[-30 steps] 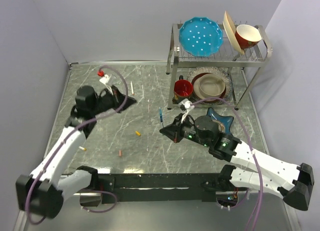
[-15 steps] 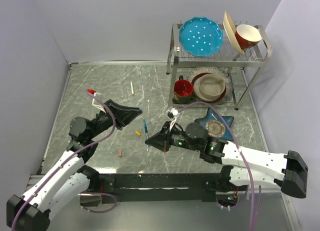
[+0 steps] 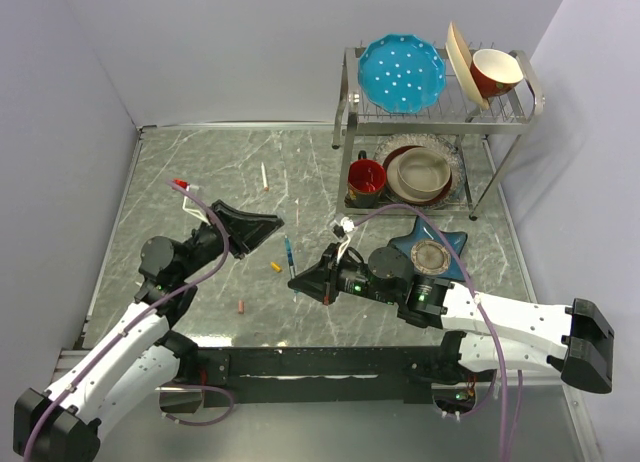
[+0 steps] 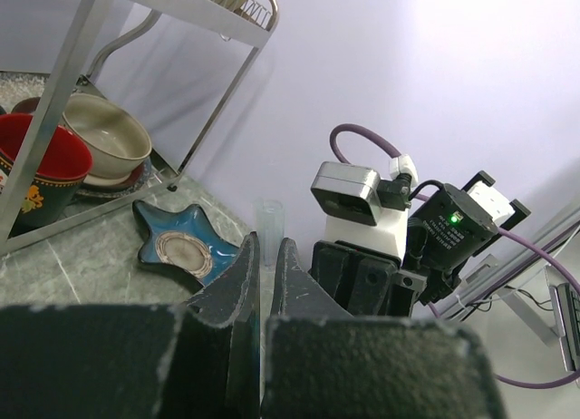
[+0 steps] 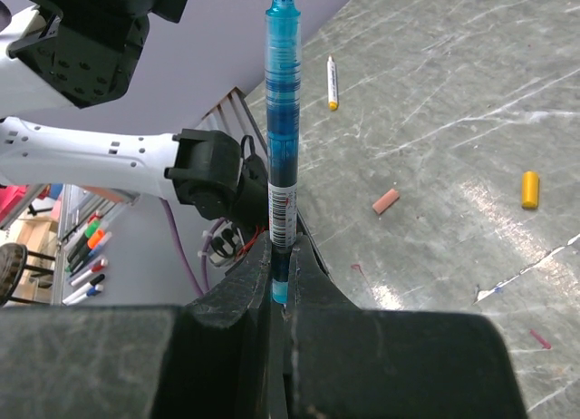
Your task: Insert the pens into the pen caps
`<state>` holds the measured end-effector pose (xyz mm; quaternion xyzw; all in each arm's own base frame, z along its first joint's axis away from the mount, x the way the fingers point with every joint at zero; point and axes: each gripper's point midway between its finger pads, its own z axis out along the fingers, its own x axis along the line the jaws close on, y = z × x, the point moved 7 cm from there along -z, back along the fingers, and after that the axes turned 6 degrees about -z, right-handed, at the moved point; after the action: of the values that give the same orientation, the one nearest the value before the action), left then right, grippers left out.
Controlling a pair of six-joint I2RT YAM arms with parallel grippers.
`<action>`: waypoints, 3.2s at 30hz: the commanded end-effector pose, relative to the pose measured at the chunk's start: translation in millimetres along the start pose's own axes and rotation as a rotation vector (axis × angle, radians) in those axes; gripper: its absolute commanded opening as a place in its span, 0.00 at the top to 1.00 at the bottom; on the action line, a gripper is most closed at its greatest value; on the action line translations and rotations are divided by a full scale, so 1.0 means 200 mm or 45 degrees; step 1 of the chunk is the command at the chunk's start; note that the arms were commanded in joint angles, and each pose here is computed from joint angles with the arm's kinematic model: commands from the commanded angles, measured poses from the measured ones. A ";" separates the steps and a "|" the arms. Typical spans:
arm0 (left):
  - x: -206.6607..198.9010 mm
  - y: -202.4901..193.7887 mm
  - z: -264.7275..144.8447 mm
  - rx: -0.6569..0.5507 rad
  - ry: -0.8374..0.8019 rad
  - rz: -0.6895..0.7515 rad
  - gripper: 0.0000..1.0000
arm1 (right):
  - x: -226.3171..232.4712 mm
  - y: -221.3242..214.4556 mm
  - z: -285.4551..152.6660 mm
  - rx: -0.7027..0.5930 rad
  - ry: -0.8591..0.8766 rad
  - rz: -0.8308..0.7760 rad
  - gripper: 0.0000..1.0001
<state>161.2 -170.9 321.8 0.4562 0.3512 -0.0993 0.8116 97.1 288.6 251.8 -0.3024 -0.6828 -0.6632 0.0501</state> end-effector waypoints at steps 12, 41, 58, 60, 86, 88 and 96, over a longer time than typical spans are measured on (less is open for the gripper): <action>-0.01 -0.03 -0.01 0.006 -0.046 -0.013 0.99 | 0.05 0.12 0.01 -0.118 0.019 -0.022 1.00; -0.08 -0.07 -0.11 0.001 0.045 0.069 0.42 | 0.04 0.12 0.02 -0.066 -0.010 -0.112 1.00; -0.12 0.02 0.04 0.075 0.061 0.063 0.54 | 0.09 0.07 0.00 -0.017 0.045 -0.101 1.00; -0.10 -0.03 0.03 0.141 0.022 0.014 0.75 | 0.09 0.09 0.00 -0.035 0.021 -0.104 1.00; 0.10 -0.55 -0.07 0.380 0.063 -0.503 0.99 | 0.00 0.84 0.04 -0.487 -0.270 -0.328 1.00; 0.12 -0.57 -0.07 0.404 0.117 -0.475 0.99 | -0.03 0.87 0.04 -0.505 -0.335 -0.340 1.00; 0.24 -0.66 -0.11 0.398 0.408 -0.488 0.99 | -0.11 0.94 0.09 -0.587 -0.483 -0.380 1.00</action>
<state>174.6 -195.6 273.4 0.3520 0.4839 -0.1060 0.7942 141.1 278.5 242.8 -0.2859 -0.8127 -0.5022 -0.0746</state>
